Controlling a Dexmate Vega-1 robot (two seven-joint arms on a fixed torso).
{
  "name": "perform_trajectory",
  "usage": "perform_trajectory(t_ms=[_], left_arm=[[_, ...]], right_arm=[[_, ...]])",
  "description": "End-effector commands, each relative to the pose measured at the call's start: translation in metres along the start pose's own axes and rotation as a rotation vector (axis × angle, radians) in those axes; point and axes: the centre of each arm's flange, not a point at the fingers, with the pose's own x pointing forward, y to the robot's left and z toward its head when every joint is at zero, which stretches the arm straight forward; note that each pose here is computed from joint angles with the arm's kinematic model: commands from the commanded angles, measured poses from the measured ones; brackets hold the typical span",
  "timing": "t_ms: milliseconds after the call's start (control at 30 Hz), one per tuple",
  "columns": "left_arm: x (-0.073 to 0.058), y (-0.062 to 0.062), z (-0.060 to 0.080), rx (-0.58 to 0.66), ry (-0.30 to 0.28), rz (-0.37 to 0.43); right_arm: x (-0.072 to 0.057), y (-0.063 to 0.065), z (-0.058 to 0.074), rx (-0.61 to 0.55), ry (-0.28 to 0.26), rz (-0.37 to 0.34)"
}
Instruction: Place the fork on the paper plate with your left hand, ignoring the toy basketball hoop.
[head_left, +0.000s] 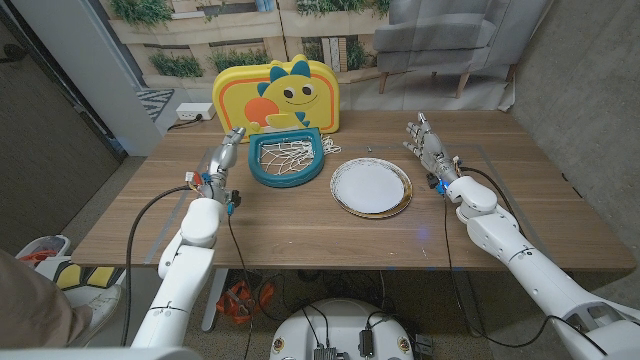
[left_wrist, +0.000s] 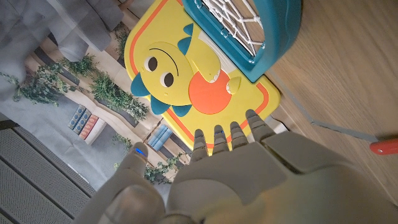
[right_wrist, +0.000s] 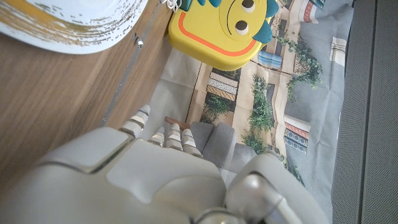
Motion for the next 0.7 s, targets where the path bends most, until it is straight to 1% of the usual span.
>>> perform_trajectory(t_ms=[33,300,500,600,700], left_arm=[[-0.0064,0.0068,-0.0018,0.075,-0.044,0.118],[-0.0043,0.0114,-0.0018,0.130,-0.042,0.129],[-0.0043,0.0102,-0.0007,0.175,-0.061,0.190],[-0.0039,0.0089,-0.0004,0.200,-0.049,0.196],[-0.0037,0.0093,-0.0012,0.224,-0.035,0.194]], right_arm=[[0.0041,-0.0019,0.0016,-0.016,0.005,-0.002],[0.0074,-0.0046,0.0008,-0.013,0.007,-0.009],[0.0082,-0.0066,0.0011,-0.016,-0.008,-0.033],[0.0078,-0.0073,0.0026,-0.025,-0.026,-0.050],[0.0075,-0.0081,0.0049,-0.045,-0.030,-0.055]])
